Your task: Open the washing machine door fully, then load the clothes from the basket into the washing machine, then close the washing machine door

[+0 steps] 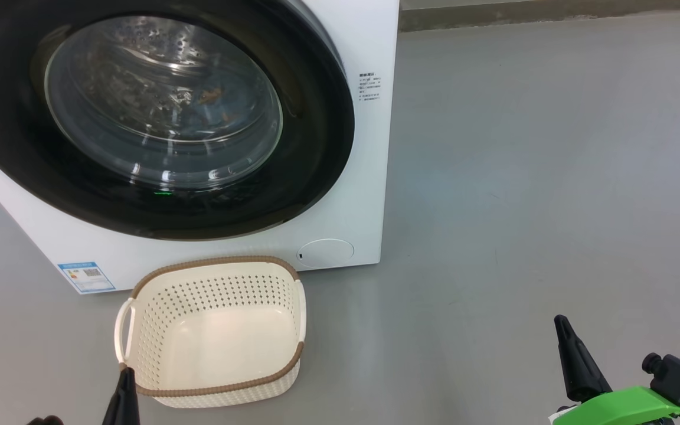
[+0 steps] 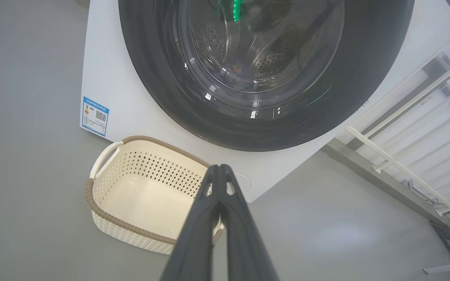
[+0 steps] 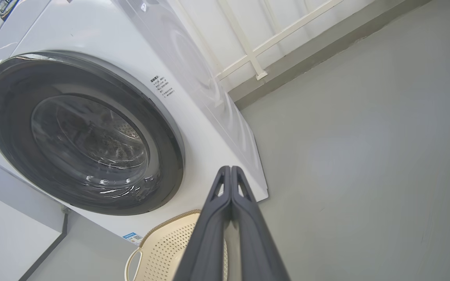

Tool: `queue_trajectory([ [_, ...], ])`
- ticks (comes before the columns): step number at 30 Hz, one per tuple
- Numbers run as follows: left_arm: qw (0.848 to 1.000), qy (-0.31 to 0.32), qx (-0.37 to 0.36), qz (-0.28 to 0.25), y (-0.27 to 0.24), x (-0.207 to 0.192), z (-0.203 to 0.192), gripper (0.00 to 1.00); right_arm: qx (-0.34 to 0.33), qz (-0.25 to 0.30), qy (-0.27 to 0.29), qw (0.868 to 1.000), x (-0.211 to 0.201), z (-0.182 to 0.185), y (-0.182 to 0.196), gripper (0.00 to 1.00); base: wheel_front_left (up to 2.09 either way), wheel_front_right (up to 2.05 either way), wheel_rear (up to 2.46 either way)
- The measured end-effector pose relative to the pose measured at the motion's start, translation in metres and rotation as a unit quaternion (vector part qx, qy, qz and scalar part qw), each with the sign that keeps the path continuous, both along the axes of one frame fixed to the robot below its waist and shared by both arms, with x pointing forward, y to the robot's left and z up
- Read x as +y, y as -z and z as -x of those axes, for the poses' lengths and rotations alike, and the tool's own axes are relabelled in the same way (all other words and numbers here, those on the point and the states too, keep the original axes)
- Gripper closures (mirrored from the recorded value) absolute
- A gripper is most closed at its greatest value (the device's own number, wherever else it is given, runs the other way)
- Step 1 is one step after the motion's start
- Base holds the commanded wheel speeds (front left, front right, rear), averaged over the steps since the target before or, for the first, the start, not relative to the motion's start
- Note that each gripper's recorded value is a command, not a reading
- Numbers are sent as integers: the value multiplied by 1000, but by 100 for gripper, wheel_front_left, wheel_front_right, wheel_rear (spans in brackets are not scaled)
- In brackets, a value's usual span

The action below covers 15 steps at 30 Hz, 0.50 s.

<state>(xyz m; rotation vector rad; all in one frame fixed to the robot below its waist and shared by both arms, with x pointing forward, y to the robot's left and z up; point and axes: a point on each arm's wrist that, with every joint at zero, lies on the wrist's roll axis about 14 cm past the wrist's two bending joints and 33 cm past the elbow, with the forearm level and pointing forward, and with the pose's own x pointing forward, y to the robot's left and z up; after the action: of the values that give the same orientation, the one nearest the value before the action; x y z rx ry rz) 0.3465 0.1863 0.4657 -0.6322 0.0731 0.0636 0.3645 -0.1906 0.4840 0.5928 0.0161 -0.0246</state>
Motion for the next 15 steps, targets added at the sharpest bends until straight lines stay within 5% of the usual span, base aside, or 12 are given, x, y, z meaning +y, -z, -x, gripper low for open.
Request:
queue_trajectory([
  [15,997,-9,5,80,0,1,-5,100,13,-84,13,996,-5,0,5,100,0,0,0],
])
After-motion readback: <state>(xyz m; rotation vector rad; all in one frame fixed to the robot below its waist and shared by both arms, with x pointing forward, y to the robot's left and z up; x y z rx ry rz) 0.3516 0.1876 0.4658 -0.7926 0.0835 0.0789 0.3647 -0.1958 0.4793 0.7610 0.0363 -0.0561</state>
